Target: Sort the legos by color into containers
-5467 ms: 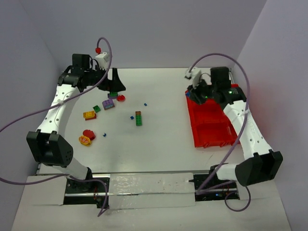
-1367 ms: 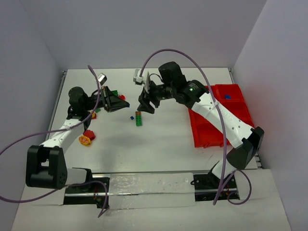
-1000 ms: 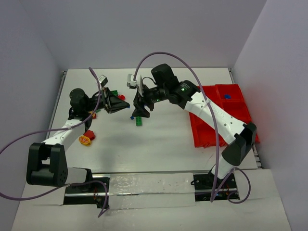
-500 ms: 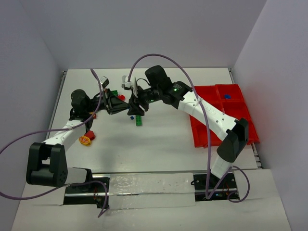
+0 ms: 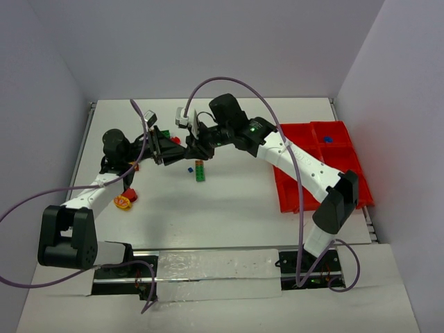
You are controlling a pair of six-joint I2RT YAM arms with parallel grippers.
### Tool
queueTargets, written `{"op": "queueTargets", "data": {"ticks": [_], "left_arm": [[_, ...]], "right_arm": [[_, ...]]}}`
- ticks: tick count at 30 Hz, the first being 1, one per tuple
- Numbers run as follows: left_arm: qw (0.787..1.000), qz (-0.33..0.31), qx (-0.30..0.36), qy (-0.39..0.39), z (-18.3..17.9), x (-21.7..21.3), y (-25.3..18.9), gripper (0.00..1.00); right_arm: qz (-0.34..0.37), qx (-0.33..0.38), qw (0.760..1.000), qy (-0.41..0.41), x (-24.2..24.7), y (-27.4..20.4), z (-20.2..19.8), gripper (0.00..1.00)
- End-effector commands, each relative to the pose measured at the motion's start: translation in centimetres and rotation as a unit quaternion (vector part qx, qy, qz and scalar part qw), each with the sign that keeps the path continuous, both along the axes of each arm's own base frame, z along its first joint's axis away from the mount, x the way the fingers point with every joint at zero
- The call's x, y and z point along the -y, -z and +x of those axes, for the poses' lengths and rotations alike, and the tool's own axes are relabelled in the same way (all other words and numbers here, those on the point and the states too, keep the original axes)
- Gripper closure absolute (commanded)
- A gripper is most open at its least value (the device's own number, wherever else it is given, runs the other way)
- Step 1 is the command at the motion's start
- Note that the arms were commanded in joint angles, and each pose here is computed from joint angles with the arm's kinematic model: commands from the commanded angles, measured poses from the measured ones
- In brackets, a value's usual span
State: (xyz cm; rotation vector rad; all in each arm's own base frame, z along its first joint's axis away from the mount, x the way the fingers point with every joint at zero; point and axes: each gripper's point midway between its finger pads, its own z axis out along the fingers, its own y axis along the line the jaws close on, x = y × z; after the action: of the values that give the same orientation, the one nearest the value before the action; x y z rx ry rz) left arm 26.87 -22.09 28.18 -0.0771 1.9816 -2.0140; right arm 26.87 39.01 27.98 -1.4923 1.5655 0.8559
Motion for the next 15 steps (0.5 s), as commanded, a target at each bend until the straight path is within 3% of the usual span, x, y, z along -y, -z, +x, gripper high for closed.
{"op": "queueTargets", "data": {"ticks": [1, 4, 10, 13, 15], "left_arm": [[0.999, 0.014, 0.036, -0.014, 0.3, -0.4, -0.3, 0.32], [0.998, 0.029, 0.038, -0.033, 1.2, -1.4, 0.1, 0.13], [0.992, 0.082, 0.065, -0.067, 2.5, -3.1, 1.3, 0.04], [0.967, 0.199, 0.118, -0.11, 4.4, -4.7, 2.6, 0.04], [0.93, 0.304, 0.143, -0.148, 6.0, -6.8, 5.1, 0.03]], "right_arm": [[0.014, 0.032, 0.999, 0.0, -0.1, -1.4, -0.1, 1.0], [0.005, 0.032, 0.999, 0.004, 0.6, -0.9, -0.2, 1.0], [-0.016, 0.021, 0.999, 0.043, 3.6, 0.7, 1.0, 1.0], [-0.031, 0.008, 0.992, 0.122, 8.5, 1.7, 4.4, 1.0], [-0.046, -0.005, 0.981, 0.188, 12.9, 2.5, 6.5, 1.0]]}}
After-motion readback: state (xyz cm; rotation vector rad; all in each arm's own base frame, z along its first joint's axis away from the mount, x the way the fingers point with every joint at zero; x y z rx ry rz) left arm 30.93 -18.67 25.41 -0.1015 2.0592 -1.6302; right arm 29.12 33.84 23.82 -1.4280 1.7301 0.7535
